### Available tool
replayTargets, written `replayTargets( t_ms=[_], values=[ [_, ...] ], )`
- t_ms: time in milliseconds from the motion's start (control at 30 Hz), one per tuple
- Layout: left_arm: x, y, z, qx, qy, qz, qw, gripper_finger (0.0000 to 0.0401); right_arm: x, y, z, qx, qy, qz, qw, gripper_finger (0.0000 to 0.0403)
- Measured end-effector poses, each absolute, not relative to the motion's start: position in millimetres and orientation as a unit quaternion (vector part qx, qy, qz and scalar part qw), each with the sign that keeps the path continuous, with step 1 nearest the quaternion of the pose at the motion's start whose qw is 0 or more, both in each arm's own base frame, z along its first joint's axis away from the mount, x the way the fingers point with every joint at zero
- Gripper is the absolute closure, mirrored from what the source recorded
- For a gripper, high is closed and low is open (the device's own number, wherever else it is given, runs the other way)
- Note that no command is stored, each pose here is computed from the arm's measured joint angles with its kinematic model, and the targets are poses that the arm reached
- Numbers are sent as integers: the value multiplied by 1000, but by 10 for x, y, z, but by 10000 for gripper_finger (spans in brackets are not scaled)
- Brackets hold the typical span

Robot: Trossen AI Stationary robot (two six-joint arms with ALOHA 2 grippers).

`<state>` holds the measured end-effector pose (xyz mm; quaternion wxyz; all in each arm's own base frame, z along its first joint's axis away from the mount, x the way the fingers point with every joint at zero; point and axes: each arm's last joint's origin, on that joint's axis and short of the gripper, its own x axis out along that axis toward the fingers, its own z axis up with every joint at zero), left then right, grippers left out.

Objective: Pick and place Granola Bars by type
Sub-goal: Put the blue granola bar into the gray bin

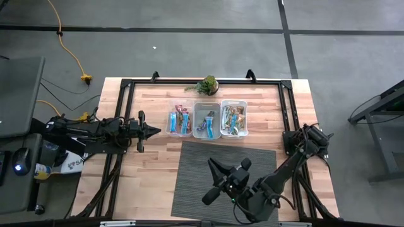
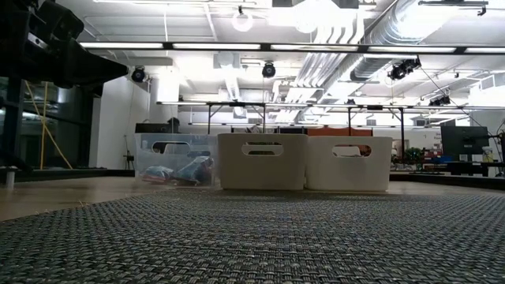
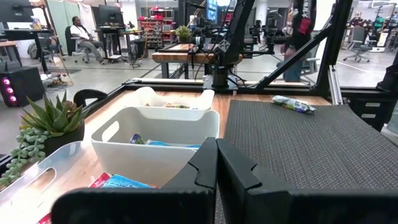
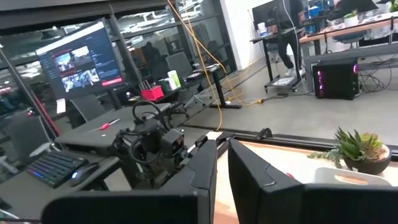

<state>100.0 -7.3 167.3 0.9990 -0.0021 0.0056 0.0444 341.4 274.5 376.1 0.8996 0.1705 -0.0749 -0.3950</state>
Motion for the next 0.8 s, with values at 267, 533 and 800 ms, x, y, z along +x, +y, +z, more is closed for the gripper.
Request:
replayTargets(
  t_ms=[267,533,800],
  values=[
    [1000,-73,1673,-2,6,44,999,401,3499,2636,3761,158,-72,-410,895,377],
    [1000,-73,1672,-2,6,44,999,401,3713,2431,3761,119,-59,-351,927,377],
    [1000,-73,1673,-2,6,44,999,401,4083,2012,3603,162,35,-101,981,377]
  ],
)
